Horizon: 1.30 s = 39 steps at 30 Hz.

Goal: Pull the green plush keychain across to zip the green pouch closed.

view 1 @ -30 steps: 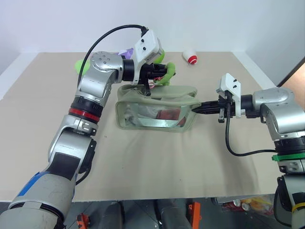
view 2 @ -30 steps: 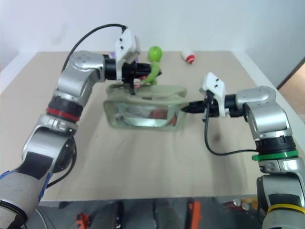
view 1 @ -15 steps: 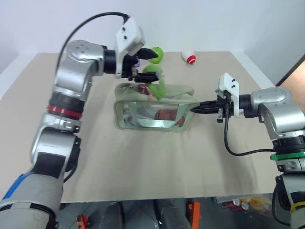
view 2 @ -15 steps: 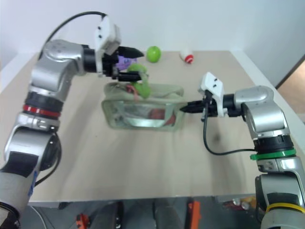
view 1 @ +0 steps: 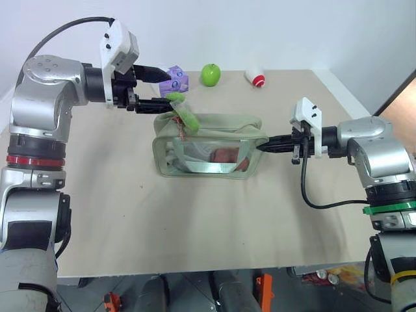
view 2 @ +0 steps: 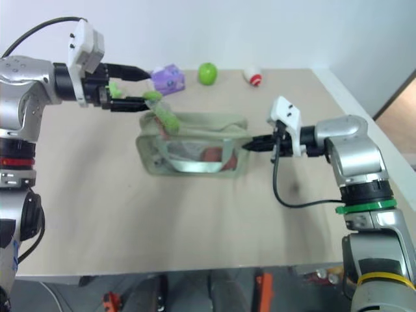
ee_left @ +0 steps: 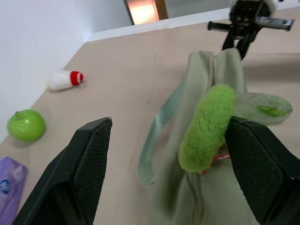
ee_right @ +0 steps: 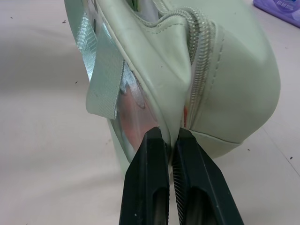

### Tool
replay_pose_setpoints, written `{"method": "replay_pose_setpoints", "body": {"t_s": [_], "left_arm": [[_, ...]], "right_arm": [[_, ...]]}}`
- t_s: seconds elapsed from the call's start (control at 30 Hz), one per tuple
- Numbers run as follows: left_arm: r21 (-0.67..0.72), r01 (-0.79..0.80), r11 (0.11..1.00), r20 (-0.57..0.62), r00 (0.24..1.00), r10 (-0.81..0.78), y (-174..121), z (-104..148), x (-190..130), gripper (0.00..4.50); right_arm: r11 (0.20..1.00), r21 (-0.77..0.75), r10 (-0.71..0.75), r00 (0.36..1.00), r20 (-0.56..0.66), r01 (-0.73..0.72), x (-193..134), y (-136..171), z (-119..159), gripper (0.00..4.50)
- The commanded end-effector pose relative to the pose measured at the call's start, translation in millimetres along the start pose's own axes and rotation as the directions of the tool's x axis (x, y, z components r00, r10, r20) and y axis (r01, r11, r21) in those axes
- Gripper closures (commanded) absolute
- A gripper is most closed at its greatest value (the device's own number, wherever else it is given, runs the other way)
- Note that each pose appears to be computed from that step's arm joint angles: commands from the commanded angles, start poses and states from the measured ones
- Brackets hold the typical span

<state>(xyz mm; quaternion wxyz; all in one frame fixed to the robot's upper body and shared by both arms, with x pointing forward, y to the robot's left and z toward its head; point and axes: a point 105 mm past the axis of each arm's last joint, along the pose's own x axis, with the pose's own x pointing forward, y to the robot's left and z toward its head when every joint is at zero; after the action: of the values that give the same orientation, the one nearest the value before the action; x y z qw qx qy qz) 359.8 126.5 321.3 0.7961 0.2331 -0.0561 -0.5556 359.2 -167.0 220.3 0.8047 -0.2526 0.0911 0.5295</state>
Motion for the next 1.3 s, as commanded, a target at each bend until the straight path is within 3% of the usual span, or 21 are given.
{"method": "replay_pose_setpoints", "body": {"t_s": [0.03,0.2,0.47,0.67,0.87,0.97,1.07,1.3], "left_arm": [[0.048,0.027,0.998,0.056,0.998,-0.030,-5,22,7,0.70],[0.054,0.095,0.994,0.084,0.991,-0.099,-11,29,41,0.70],[0.181,0.133,0.974,-0.047,0.991,-0.126,-4,21,76,0.70],[0.199,0.270,0.942,-0.181,0.955,-0.235,-11,11,20,0.70],[0.144,0.087,0.986,-0.038,0.996,-0.082,12,46,-21,0.70],[0.073,0.023,0.997,0.032,0.999,-0.025,17,52,-39,0.70],[-0.004,0.049,0.999,0.041,0.998,-0.049,6,41,-51,0.70],[-0.253,0.047,0.966,0.034,0.999,-0.039,-20,-18,-59,0.70]], "right_arm": [[0.999,-0.042,0.013,1.000,0.021,-0.012,2,0,11,4.50],[0.999,-0.035,0.005,1.000,0.025,-0.005,2,1,9,4.50],[1.000,-0.022,-0.008,0.999,0.031,0.009,0,5,8,4.50],[1.000,-0.012,-0.018,0.999,0.029,0.019,-4,8,6,4.50],[1.000,-0.007,-0.010,1.000,0.030,0.010,0,8,6,4.50],[1.000,-0.009,-0.002,0.999,0.033,0.002,4,8,7,4.50],[1.000,-0.013,0.008,0.999,0.038,-0.007,6,8,8,4.50],[1.000,-0.015,0.014,0.999,0.040,-0.014,8,8,8,4.50]]}}
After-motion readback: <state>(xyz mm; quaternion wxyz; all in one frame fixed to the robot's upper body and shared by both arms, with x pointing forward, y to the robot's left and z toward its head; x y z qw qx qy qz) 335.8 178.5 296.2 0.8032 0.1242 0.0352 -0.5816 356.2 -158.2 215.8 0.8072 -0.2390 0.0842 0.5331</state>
